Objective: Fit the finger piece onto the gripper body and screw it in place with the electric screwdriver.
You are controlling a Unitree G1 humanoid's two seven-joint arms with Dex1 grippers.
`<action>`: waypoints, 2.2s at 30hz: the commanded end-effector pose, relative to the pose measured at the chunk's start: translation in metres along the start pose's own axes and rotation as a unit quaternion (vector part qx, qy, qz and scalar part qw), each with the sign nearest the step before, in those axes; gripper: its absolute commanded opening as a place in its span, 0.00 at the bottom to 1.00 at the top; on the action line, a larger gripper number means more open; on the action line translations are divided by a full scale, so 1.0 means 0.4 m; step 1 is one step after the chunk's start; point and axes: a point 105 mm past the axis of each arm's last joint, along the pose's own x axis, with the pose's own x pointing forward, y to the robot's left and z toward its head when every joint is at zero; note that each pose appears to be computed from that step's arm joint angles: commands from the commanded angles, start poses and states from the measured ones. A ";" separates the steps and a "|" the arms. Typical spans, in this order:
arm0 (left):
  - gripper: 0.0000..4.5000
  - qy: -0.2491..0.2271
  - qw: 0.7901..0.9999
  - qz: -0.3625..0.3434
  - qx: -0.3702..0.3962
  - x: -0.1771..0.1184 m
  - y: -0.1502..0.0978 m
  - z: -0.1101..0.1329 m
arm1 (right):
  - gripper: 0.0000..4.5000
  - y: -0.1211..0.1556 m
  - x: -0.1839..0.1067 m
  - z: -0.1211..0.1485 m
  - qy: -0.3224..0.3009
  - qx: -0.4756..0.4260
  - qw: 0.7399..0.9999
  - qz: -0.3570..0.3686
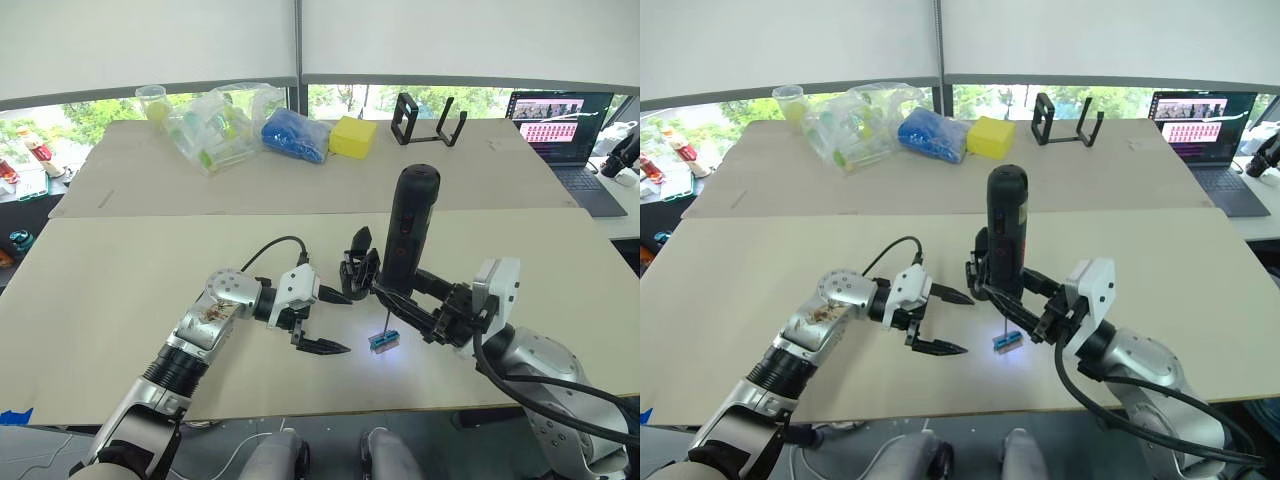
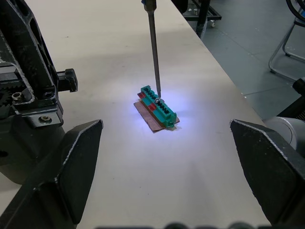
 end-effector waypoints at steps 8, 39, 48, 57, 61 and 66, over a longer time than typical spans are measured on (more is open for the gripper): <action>1.00 -0.004 1.000 0.002 0.018 -0.003 0.002 0.019 | 0.43 0.000 0.003 0.039 -0.026 -0.028 0.999 0.005; 1.00 -0.004 1.000 0.007 0.020 -0.004 0.009 0.022 | 0.43 0.003 0.009 0.019 -0.019 -0.023 1.000 0.006; 1.00 -0.004 1.000 0.009 0.019 -0.005 0.010 0.022 | 0.43 0.007 0.012 0.024 -0.020 -0.022 0.999 0.010; 1.00 -0.005 1.000 0.010 0.016 -0.005 0.009 0.020 | 0.43 0.003 0.007 0.033 -0.025 -0.037 0.999 0.010; 1.00 -0.010 1.000 0.025 0.007 -0.011 0.014 0.020 | 0.43 0.010 0.009 0.067 -0.040 -0.042 0.998 0.017; 1.00 -0.030 0.997 0.067 -0.019 -0.039 0.033 0.031 | 0.43 0.012 0.012 0.124 -0.058 -0.042 0.997 0.029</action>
